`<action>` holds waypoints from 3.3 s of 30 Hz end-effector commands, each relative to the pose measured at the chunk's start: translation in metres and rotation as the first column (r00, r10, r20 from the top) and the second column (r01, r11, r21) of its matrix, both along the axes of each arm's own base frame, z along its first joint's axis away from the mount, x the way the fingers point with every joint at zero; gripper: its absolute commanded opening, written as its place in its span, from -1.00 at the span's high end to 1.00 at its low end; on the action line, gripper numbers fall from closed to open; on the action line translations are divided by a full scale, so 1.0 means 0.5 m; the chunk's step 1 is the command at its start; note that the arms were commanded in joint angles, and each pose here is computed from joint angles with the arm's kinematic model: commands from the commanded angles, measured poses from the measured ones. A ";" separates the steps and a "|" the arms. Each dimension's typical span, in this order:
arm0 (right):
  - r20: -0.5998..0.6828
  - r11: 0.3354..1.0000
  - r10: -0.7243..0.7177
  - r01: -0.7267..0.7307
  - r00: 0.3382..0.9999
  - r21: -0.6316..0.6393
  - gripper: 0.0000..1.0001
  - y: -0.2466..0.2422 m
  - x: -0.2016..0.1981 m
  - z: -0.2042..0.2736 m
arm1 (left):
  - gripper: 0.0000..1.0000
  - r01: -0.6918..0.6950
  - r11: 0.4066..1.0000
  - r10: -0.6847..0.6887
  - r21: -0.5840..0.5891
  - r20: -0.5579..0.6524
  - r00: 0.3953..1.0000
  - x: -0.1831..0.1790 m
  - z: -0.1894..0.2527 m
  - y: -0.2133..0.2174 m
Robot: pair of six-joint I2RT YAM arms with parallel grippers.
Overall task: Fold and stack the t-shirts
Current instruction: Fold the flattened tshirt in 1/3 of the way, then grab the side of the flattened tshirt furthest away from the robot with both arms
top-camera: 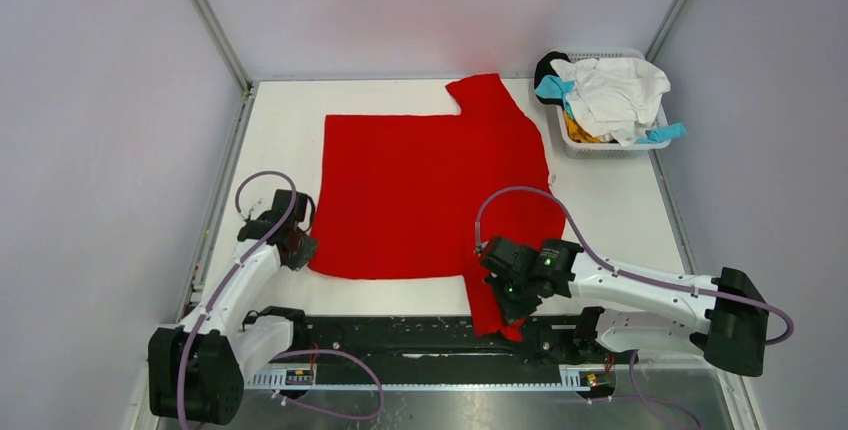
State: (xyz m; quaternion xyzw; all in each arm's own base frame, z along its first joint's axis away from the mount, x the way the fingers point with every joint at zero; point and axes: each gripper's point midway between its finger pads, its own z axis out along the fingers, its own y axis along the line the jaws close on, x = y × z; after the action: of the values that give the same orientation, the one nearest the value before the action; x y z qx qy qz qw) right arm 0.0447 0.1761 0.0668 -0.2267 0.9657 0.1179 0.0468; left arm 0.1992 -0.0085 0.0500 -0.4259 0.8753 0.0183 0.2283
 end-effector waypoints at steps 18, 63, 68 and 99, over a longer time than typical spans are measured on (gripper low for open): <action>0.161 0.981 -0.176 0.159 0.971 0.113 1.00 0.029 0.193 0.120 | 1.00 -0.008 0.999 0.009 -0.038 0.026 1.000 0.047 0.066 -0.016; 0.307 0.932 -0.361 0.328 0.881 0.154 0.97 -0.064 0.768 0.144 | 0.67 -0.100 0.994 0.093 -0.038 -0.169 0.981 0.361 0.010 0.050; 0.333 0.910 -0.415 0.386 0.847 0.152 0.01 -0.079 0.875 0.139 | -0.74 -0.091 0.994 0.082 -0.064 -0.122 0.989 0.407 0.051 0.066; -0.035 0.904 -0.422 0.423 0.906 0.066 -0.99 0.003 0.434 -0.112 | -0.98 0.213 0.938 -0.253 -0.273 -0.122 0.960 0.234 -0.083 -0.131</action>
State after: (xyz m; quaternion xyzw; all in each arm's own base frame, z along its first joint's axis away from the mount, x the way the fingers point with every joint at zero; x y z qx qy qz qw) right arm 0.3106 0.1890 0.0234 -0.0216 0.9799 0.1583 0.1192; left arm 0.3662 -0.0797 0.0294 -0.3480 0.9179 -0.1209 0.1474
